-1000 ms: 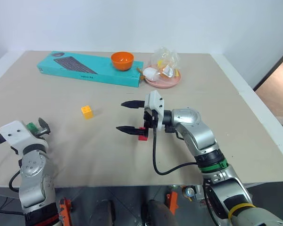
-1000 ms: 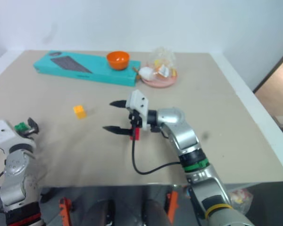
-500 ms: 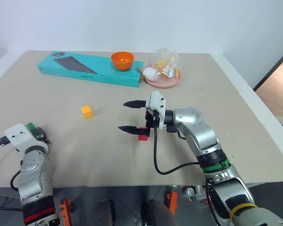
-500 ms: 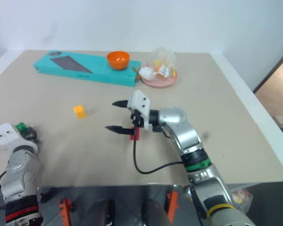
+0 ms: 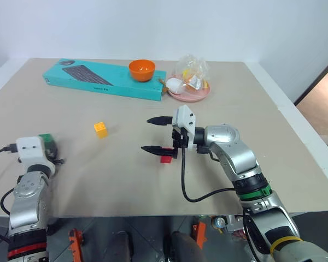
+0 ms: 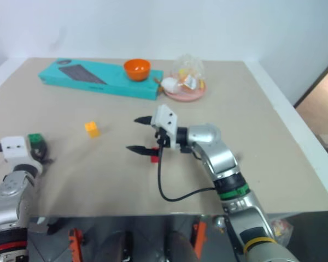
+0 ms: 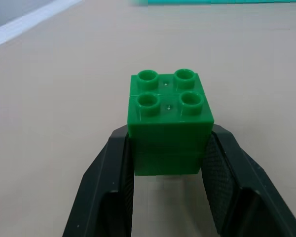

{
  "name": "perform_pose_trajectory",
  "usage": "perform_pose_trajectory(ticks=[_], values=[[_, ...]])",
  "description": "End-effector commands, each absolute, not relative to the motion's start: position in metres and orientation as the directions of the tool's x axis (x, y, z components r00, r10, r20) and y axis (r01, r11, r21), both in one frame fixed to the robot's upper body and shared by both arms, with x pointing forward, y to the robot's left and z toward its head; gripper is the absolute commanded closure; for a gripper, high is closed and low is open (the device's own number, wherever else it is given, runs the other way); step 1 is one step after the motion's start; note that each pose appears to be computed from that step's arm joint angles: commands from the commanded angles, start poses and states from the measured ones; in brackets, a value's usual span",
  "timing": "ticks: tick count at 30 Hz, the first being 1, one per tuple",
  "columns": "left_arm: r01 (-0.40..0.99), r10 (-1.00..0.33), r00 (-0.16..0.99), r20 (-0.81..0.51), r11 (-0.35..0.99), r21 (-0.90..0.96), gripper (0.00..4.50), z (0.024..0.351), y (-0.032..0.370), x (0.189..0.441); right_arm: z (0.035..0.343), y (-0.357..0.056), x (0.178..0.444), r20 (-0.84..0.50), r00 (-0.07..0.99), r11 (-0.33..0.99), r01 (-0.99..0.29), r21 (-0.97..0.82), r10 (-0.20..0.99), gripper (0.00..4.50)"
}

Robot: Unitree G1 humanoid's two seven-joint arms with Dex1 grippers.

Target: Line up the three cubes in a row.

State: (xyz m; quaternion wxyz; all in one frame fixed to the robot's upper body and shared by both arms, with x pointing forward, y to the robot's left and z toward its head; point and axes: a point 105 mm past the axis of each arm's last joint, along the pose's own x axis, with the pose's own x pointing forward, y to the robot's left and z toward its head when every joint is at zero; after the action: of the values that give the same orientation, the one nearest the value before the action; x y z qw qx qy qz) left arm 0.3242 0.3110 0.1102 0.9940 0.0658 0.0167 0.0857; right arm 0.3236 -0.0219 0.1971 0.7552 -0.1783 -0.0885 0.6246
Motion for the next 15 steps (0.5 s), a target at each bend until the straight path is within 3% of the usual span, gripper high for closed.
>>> perform_pose_trajectory(ticks=[1, 7, 11, 15], values=[[0.096, -0.1, 0.995, 0.011, 0.978, 0.186, 3.18, 0.13, 0.289, 0.319, 0.21, -0.028, 0.315, -0.064, 0.189, 0.146, -0.898, -0.414, 0.98, 0.0], [0.601, -0.605, 0.794, -0.065, 0.763, 0.236, 3.18, 0.143, 0.233, 0.288, 0.208, -0.04, 0.312, -0.087, 0.216, 0.16, -0.893, -0.421, 0.973, 0.0], [0.791, -0.792, 0.594, -0.139, 0.545, 0.278, 3.18, 0.144, 0.2, 0.273, 0.206, -0.046, 0.311, -0.093, 0.234, 0.174, -0.889, -0.423, 0.968, 0.0], [0.893, -0.891, 0.418, -0.176, 0.367, 0.261, 3.18, 0.145, 0.169, 0.287, 0.203, -0.056, 0.305, -0.115, 0.24, 0.179, -0.904, -0.389, 0.964, 0.0]])
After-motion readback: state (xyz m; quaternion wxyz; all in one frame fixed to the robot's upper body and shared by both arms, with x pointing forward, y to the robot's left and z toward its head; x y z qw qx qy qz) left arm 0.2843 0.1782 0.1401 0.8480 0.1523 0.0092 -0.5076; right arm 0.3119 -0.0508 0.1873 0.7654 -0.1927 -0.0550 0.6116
